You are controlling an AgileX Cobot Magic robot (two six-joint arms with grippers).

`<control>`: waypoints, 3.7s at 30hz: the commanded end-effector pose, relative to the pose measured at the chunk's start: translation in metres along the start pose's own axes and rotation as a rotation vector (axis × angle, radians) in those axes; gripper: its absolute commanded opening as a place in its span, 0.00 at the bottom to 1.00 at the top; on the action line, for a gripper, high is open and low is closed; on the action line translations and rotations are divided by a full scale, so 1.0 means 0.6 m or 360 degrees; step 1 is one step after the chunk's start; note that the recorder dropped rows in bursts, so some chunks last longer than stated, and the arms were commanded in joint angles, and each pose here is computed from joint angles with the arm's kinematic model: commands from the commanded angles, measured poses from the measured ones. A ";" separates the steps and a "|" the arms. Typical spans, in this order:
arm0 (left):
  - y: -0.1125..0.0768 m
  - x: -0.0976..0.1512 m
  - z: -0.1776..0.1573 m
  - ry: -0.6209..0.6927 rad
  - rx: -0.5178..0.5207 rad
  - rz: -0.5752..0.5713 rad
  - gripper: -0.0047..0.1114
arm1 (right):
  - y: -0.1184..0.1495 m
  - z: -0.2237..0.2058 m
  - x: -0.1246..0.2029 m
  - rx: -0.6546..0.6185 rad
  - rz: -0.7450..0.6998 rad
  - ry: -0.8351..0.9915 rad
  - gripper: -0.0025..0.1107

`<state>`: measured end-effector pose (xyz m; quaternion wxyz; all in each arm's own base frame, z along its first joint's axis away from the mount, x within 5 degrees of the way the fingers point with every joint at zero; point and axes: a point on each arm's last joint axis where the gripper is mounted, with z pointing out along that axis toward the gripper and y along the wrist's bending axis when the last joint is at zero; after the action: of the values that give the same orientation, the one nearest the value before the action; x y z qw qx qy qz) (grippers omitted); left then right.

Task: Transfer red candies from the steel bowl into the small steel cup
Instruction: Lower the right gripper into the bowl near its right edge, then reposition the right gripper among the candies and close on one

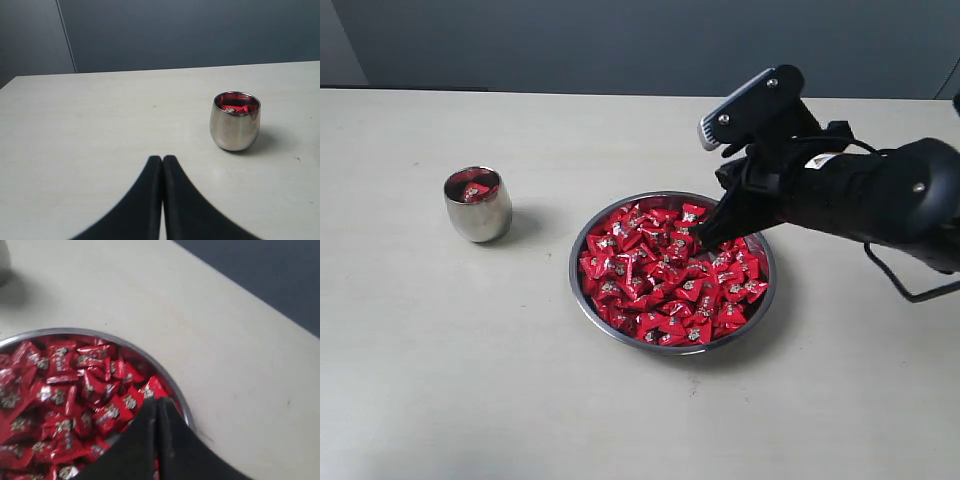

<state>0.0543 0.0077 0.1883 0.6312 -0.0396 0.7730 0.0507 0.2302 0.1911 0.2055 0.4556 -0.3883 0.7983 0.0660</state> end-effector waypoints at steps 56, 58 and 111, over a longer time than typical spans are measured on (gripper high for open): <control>0.000 0.001 0.000 -0.0004 0.0002 -0.0012 0.04 | -0.071 0.103 -0.097 -0.0269 0.0081 0.1027 0.01; 0.000 0.001 0.000 -0.0004 0.0002 -0.0012 0.04 | -0.074 0.109 -0.104 -0.0258 0.0073 0.1012 0.01; 0.000 0.001 0.000 -0.0004 0.0002 -0.0012 0.04 | -0.064 0.221 -0.024 -0.0363 0.0327 0.1074 0.34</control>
<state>0.0543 0.0077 0.1883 0.6312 -0.0396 0.7730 0.0507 0.3468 0.2342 0.1470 0.1016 -0.3565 0.9265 0.0648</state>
